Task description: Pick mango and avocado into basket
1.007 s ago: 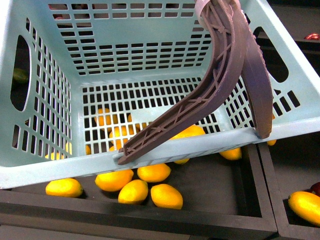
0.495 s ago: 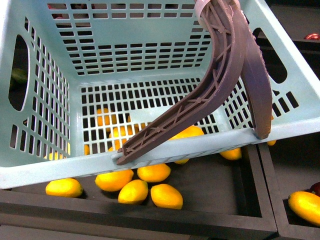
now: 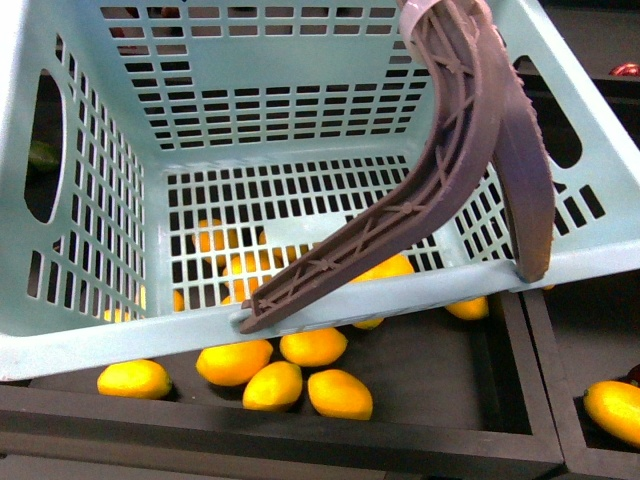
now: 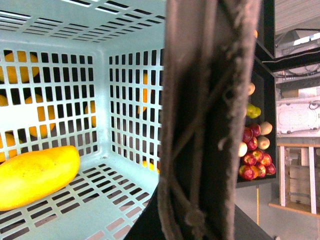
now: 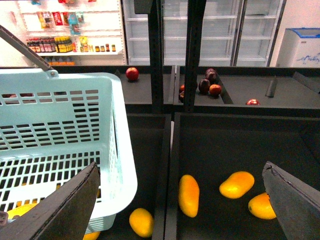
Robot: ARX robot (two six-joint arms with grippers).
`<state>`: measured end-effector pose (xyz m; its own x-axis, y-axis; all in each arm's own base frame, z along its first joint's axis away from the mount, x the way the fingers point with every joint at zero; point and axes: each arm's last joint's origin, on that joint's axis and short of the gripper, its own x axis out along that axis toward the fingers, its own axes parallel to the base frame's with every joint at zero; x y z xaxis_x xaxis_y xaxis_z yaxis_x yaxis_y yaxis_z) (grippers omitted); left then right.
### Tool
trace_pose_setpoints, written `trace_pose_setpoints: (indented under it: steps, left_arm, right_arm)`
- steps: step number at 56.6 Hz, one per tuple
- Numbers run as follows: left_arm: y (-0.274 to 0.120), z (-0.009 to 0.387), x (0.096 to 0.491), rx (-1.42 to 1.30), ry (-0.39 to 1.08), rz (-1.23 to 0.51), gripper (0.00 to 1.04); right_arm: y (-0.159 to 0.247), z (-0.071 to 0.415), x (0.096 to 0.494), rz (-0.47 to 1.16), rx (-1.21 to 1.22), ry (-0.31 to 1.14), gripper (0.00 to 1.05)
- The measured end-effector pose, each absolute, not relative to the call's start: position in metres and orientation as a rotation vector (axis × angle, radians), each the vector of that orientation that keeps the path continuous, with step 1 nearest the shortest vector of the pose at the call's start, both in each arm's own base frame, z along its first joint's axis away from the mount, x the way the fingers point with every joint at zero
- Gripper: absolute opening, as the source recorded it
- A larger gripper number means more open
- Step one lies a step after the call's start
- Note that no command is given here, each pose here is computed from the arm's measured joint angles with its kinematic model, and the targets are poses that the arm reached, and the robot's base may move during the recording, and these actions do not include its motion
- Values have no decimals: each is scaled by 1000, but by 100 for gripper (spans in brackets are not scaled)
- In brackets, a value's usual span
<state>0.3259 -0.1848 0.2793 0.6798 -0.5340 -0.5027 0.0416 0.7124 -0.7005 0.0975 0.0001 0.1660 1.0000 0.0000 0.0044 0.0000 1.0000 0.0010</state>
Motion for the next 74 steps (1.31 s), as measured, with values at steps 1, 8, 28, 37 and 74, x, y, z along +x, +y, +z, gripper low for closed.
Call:
trace_pose_setpoints:
  steps: [1,8,28,37,74]
  left_arm:
    - [-185,279,325,-715,765,-359,6]
    - [-188,279,324,-720,779,-380,6]
    - [-184,279,326,-714,760,-350,6]
    - [-183,280,327,-717,759,-349,6]
    - [-183,280,327,-719,759,-352,6]
  right_arm:
    - [0,166,98,0,1,-4,97]
    - [0,166,98,0,1,-4,97]
    - [0,166,97,2,1,-4,97]
    - [0,165,98,2,0,-1,97]
    - [0,166,97,3,0,-1,97]
